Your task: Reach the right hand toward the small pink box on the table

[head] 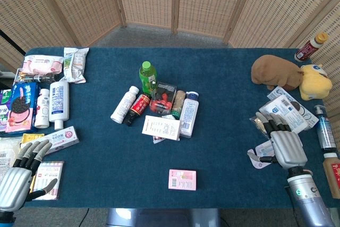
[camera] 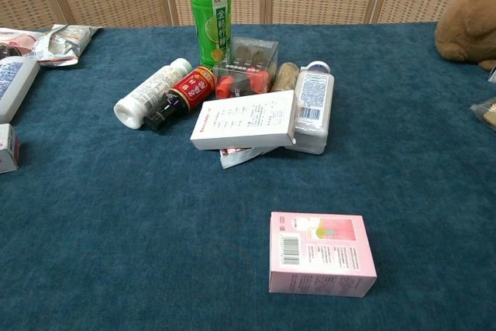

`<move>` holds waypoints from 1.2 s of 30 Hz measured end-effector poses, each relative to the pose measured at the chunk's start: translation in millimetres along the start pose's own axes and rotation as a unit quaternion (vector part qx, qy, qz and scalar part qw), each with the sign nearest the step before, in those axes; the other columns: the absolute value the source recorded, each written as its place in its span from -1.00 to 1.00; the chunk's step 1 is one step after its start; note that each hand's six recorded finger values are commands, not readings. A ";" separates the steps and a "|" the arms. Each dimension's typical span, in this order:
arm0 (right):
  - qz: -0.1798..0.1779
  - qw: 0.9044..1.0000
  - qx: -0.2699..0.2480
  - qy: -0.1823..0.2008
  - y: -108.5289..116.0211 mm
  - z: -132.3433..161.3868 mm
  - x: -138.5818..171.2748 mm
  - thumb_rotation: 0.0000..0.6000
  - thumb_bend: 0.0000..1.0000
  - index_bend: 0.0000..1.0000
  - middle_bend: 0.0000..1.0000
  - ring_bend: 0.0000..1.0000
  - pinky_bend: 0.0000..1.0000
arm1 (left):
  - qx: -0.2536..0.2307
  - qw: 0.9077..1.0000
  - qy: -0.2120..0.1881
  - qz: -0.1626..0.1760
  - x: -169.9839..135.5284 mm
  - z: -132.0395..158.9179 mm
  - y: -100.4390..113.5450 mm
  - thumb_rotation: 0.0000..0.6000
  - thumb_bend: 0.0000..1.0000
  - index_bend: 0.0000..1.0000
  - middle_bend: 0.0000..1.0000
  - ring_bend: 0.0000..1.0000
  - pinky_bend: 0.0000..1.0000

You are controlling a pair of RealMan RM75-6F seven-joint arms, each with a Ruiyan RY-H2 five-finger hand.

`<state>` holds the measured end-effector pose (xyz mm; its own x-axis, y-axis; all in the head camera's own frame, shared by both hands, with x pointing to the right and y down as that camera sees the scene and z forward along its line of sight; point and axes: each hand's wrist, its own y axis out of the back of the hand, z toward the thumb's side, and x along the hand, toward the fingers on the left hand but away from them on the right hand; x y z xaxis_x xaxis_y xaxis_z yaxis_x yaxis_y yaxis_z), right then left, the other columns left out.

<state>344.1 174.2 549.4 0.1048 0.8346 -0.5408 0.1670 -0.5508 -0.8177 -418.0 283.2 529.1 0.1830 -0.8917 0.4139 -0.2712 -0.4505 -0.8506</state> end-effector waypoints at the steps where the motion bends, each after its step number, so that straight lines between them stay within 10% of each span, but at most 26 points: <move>1: 0.002 1.000 -0.001 0.001 -0.6 0.8 -0.1 0.52 -0.67 -1.00 -1.00 -1.00 -1.00 | 0.000 1.000 0.000 -0.001 0.3 -0.1 -0.6 1.00 -0.41 -0.93 -0.90 -1.00 -1.00; 18: 0.081 0.994 -0.010 0.073 -18.9 24.6 1.1 0.56 -0.67 -1.00 -1.00 -1.00 -1.00 | -0.007 1.000 -0.016 0.002 5.7 3.8 4.5 1.00 -0.40 -0.99 -0.90 -1.00 -1.00; 36: 0.184 0.955 0.037 0.229 -75.9 104.9 9.7 0.54 -0.73 -1.00 -1.00 -1.00 -1.00 | -0.019 0.999 -0.024 0.020 16.6 -0.5 17.6 1.00 -0.40 -1.00 -0.91 -1.00 -1.00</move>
<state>229.6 223.6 585.5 0.5642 0.4899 -0.6646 -0.0321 -0.7913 -0.6105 -420.3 260.4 521.2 0.2171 -0.9062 0.3630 -0.3143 -0.4169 -0.8529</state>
